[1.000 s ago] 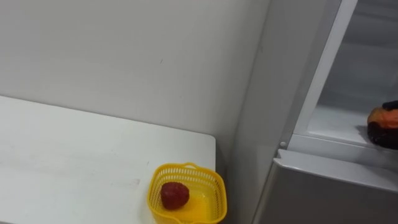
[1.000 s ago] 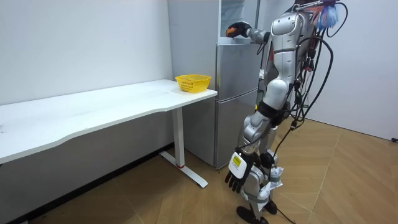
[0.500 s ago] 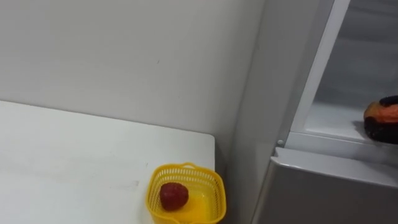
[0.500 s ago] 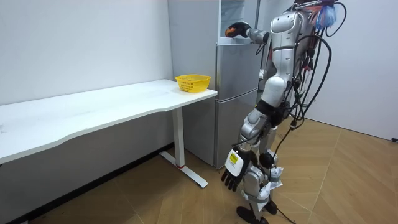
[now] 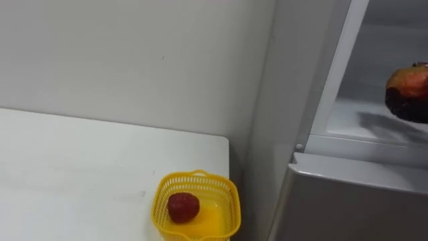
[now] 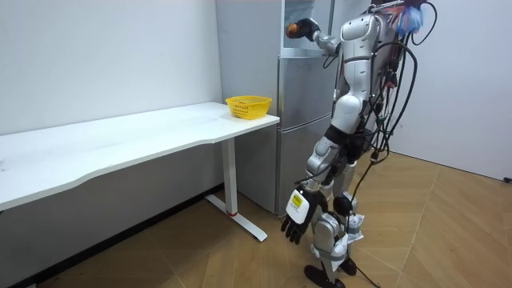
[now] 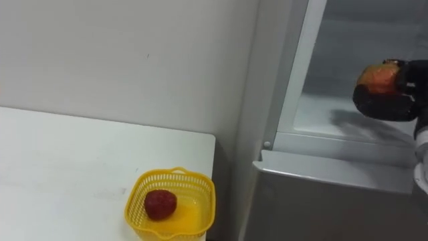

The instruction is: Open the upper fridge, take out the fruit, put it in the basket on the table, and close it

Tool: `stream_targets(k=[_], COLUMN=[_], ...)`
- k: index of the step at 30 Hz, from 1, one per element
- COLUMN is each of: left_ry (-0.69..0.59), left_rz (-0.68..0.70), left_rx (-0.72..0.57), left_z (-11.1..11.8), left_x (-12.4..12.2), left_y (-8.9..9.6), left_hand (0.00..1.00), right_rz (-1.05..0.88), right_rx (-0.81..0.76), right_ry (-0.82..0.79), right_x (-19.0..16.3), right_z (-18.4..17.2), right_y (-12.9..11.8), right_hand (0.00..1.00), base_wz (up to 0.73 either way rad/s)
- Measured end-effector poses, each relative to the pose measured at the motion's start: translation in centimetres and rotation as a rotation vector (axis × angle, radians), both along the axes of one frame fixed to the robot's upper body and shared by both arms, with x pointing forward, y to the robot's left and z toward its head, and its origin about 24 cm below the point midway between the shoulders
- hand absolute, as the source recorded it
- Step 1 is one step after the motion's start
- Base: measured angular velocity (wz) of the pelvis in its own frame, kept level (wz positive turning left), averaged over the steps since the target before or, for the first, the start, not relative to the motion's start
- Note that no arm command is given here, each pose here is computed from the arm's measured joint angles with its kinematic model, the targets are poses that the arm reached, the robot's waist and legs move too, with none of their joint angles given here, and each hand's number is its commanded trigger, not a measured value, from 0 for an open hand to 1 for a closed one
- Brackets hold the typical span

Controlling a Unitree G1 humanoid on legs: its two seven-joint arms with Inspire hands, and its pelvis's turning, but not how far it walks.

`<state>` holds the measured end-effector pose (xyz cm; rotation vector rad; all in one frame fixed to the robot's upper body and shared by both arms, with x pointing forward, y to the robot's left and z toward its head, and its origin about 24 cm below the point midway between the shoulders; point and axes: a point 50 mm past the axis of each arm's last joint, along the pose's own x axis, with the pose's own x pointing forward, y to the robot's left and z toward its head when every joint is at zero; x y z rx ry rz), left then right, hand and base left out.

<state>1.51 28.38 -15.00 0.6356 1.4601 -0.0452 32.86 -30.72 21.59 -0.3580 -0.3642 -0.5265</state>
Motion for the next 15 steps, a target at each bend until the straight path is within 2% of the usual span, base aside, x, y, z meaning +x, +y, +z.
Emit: stream_targets(k=[7,15], left_ry=[-0.021,-0.030], left_rz=[-0.010,-0.012], left_rx=[0.028,-0.003], left_z=[-0.1,-0.3], left_x=[0.2,0.7], left_y=[-0.3,-0.8], left_hand=[0.00,0.00], right_rz=[0.040,0.009], right_rx=[-0.034,-0.175], right_ry=[-0.127,-0.200], right_x=[-2.0,-3.1], right_z=[0.5,0.8], right_y=[3.1,5.1], right_hand=[1.00,1.00], base_wz=[0.01,-0.03])
